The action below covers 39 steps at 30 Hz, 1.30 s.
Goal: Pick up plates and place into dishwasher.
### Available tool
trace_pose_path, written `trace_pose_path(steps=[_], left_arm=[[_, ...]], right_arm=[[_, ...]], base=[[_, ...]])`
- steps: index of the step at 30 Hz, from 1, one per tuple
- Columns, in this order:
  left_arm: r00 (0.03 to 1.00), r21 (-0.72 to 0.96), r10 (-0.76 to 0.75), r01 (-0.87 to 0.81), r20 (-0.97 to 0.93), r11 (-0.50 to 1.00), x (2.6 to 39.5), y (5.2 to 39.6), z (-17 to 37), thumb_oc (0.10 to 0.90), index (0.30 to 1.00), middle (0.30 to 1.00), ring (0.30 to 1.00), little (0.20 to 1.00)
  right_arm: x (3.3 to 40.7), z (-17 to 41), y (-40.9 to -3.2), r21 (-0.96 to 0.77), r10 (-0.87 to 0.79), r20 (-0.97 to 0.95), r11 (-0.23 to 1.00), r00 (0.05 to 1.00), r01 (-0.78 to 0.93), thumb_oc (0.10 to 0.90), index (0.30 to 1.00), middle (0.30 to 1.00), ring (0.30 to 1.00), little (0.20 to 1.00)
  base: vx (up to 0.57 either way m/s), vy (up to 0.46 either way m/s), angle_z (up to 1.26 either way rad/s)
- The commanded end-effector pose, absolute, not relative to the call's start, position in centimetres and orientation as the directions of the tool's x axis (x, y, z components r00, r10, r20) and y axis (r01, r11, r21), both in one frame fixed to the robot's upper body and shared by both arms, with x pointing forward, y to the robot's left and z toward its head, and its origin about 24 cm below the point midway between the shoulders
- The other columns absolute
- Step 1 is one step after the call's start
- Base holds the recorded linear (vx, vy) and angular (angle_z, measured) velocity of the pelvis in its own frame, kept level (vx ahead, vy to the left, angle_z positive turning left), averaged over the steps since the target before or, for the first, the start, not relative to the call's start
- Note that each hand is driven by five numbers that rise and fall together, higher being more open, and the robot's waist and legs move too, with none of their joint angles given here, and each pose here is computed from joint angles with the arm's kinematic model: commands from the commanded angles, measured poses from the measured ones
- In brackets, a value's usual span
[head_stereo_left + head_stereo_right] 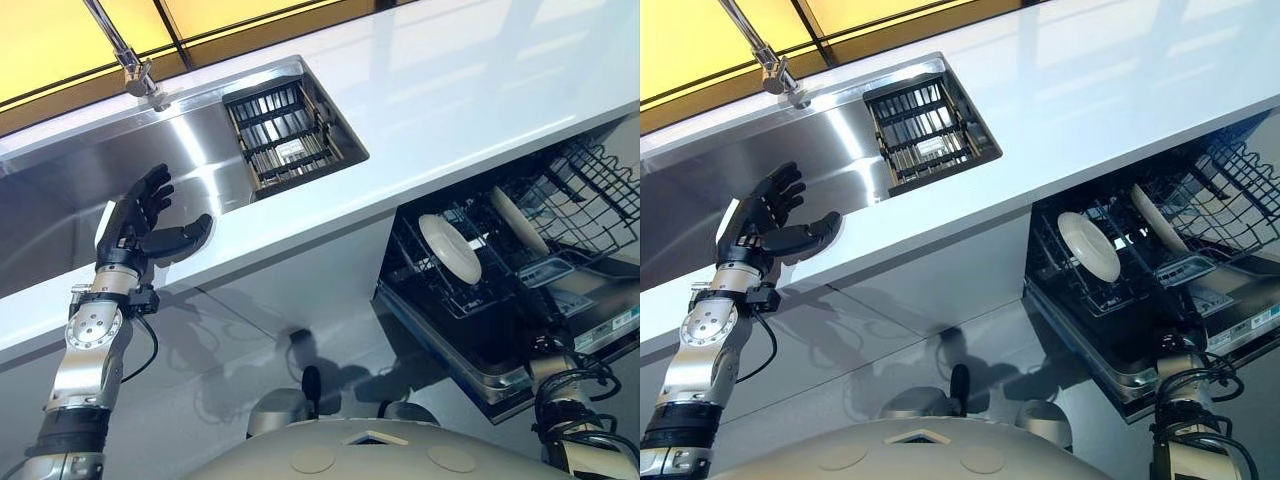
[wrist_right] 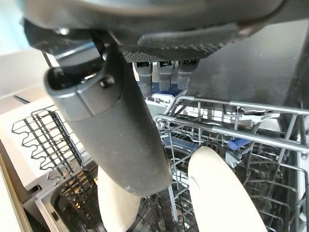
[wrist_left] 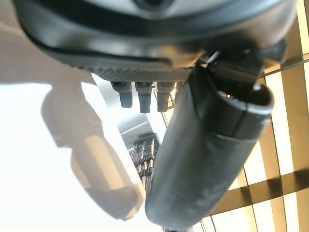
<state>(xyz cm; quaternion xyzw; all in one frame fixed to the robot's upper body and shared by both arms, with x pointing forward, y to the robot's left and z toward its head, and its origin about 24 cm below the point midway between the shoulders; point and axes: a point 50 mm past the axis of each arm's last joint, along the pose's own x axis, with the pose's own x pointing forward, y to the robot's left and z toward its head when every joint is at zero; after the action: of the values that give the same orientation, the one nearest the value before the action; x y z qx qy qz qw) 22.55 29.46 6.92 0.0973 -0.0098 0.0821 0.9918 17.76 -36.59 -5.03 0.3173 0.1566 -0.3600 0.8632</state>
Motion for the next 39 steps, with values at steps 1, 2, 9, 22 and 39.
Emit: trace_pose_path(steps=[1, 2, 9, 22, 39], left_arm=[[0.93, 0.218, 0.105, -0.191, 0.352, 0.957, 25.5, 29.0, 13.9, 0.8, 0.9, 0.9, 0.9, 0.9], [0.926, 0.216, 0.109, -0.197, 0.362, 0.956, 25.8, 29.0, 14.3, 0.8, 0.9, 0.9, 0.9, 0.9], [0.917, 0.217, 0.109, -0.204, 0.384, 0.955, 26.7, 29.4, 15.8, 0.8, 0.9, 0.9, 0.9, 0.9], [0.931, 0.222, 0.071, -0.159, 0.358, 0.962, 27.8, 28.7, 15.6, 0.8, 0.9, 0.9, 0.9, 0.9], [0.923, 0.209, 0.112, -0.2, 0.369, 0.957, 26.0, 28.8, 13.8, 0.8, 0.9, 0.9, 0.9, 0.9]], right_arm=[[28.2, 5.4, -34.5, 0.569, -0.309, 0.003, 0.783, 0.951, 0.252, 0.8, 0.9, 0.9, 0.9, 0.9], [29.6, 7.2, -33.6, 0.552, -0.247, 0.079, 0.817, 0.966, 0.164, 0.8, 0.9, 0.9, 0.9, 0.9], [33.3, 13.5, -31.0, 0.469, -0.038, 0.306, 0.876, 0.951, -0.116, 0.8, 0.9, 0.9, 0.9, 0.9], [37.0, 20.8, -26.0, 0.303, 0.066, 0.444, 0.927, 0.894, -0.219, 0.8, 0.9, 0.9, 0.9, 0.9], [30.8, 13.2, -29.9, 0.429, -0.414, 0.341, 0.868, 0.844, 0.252, 0.8, 0.9, 0.9, 0.9, 0.9]], base=[[-0.07, 0.01, -0.04], [-0.07, -0.002, -0.04], [-0.02, -0.01, -0.02], [0.04, 0.014, 0.04], [0.0, 0.025, 0.01]])
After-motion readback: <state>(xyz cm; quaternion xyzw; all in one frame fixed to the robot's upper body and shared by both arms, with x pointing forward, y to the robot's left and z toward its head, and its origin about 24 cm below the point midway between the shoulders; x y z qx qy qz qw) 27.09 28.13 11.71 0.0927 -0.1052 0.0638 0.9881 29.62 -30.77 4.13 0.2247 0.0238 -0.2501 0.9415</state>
